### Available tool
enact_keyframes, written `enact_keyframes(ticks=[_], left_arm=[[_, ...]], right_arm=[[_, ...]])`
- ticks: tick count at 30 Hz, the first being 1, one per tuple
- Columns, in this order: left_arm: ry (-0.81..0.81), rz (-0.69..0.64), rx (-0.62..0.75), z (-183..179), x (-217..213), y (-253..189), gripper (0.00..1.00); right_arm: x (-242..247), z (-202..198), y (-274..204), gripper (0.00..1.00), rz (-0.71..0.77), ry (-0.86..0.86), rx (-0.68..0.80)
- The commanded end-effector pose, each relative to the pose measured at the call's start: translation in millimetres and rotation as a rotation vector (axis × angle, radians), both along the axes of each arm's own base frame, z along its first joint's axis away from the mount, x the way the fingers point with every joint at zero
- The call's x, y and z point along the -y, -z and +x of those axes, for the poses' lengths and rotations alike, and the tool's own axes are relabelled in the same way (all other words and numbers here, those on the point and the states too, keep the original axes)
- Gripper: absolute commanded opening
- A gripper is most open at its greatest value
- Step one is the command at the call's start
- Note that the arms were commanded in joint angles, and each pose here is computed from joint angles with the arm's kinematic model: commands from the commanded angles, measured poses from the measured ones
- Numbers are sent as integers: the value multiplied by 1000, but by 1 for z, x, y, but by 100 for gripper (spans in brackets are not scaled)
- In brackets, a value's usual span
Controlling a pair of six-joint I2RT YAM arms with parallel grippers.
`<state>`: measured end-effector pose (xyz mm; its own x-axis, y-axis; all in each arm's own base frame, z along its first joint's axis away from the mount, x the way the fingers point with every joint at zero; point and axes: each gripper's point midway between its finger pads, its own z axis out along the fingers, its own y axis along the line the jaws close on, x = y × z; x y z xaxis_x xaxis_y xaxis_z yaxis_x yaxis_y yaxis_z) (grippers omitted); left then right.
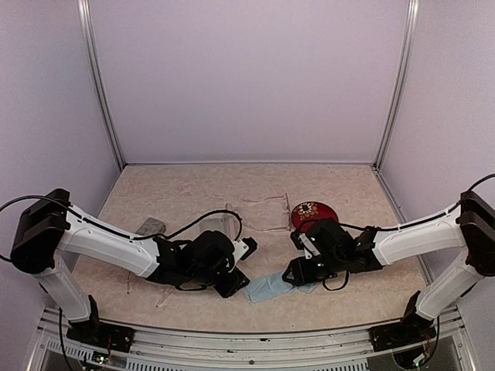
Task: Organize the sunglasses
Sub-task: Fold the glasses cleaning cloth at the center of the board, then rotate the opened sunglasses case at the center of the board.
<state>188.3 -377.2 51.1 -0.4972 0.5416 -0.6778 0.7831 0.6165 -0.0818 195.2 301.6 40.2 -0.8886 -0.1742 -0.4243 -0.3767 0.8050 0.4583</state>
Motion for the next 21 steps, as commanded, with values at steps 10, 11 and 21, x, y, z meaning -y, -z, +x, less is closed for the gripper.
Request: enact_keyframes(ticks=[10, 11, 21], left_arm=[[-11, -17, -75, 8, 9, 26, 39], [-10, -20, -78, 8, 10, 26, 38], [-8, -24, -108, 5, 11, 34, 25]], right_arm=[[-5, 26, 5, 40, 16, -27, 41], [-5, 27, 7, 40, 16, -29, 39], [-7, 31, 9, 38, 21, -55, 54]])
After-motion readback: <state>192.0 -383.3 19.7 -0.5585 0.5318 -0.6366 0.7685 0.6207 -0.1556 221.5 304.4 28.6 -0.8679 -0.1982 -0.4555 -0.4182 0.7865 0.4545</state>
